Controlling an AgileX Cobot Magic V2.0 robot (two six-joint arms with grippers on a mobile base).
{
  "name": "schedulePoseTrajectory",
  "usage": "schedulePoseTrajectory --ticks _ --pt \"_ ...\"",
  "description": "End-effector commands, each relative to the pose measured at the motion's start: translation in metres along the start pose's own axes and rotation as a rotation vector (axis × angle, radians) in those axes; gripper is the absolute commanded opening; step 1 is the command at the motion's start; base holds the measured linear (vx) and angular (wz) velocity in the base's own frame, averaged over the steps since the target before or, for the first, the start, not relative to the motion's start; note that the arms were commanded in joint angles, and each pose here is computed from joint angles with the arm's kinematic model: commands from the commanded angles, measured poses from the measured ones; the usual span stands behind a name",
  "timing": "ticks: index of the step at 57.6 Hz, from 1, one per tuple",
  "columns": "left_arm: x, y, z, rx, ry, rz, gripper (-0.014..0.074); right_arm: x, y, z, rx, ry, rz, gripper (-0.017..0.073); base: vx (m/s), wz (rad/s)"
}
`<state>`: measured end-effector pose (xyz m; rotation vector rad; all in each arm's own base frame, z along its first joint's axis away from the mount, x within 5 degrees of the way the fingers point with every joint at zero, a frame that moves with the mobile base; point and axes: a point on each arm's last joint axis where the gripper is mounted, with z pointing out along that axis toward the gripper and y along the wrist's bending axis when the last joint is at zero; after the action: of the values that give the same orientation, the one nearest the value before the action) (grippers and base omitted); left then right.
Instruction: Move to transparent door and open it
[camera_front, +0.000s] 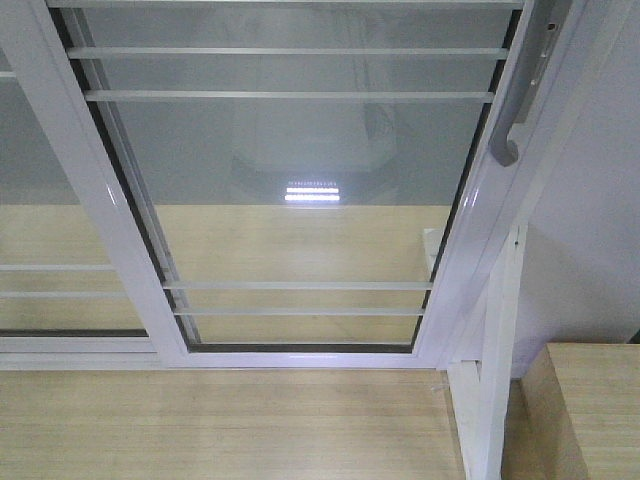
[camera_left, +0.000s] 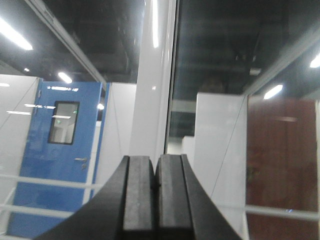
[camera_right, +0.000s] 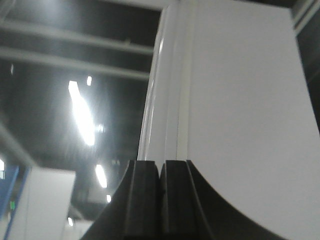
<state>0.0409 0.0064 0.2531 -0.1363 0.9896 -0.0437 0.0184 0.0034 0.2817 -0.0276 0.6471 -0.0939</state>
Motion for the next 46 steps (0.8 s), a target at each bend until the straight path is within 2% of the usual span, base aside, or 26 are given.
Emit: schedulePoseTrajectory --ticks 1,4,12,17,23,27,31,37,43,46 --pt "-0.046 -0.006 0.006 0.031 -0.213 -0.055 -0.0006 -0.031 -0.007 0.014 0.064 -0.13 0.115 -0.0008 0.0 0.0" --pt "-0.061 -0.009 0.01 0.042 -0.237 -0.048 -0.0006 -0.041 -0.008 0.022 0.07 -0.11 0.095 -0.0008 0.0 0.0" --pt "-0.11 -0.02 0.031 0.077 -0.268 0.02 -0.0006 -0.073 -0.01 0.054 0.071 -0.079 -0.008 -0.0008 0.0 0.0" --pt "-0.14 -0.028 0.053 0.104 -0.285 0.1 -0.0006 -0.089 -0.012 0.077 0.076 -0.097 -0.045 -0.0008 0.0 0.0" --pt "-0.158 -0.036 0.089 0.134 -0.265 0.196 -0.0006 -0.095 -0.015 0.108 0.085 -0.079 -0.096 -0.0008 0.0 0.0" --pt "-0.156 -0.039 0.114 0.147 -0.22 0.238 -0.0006 -0.088 -0.017 0.128 0.091 -0.034 -0.12 -0.0008 0.0 0.0" --pt "-0.147 -0.04 0.137 0.153 -0.166 0.254 -0.0006 -0.076 -0.017 0.143 0.087 0.024 -0.133 -0.0008 0.0 0.0" --pt "-0.123 -0.037 0.162 0.151 -0.067 0.249 -0.0006 -0.048 -0.018 0.158 0.079 0.127 -0.14 -0.0008 0.0 0.0" --pt "-0.096 -0.034 0.179 0.141 0.056 0.232 -0.0006 -0.009 -0.018 0.168 0.058 0.322 -0.131 -0.0008 0.0 0.0" --pt "-0.083 -0.032 0.185 0.132 0.124 0.206 -0.0006 0.01 -0.017 0.17 0.048 0.42 -0.127 -0.0008 0.0 0.0"
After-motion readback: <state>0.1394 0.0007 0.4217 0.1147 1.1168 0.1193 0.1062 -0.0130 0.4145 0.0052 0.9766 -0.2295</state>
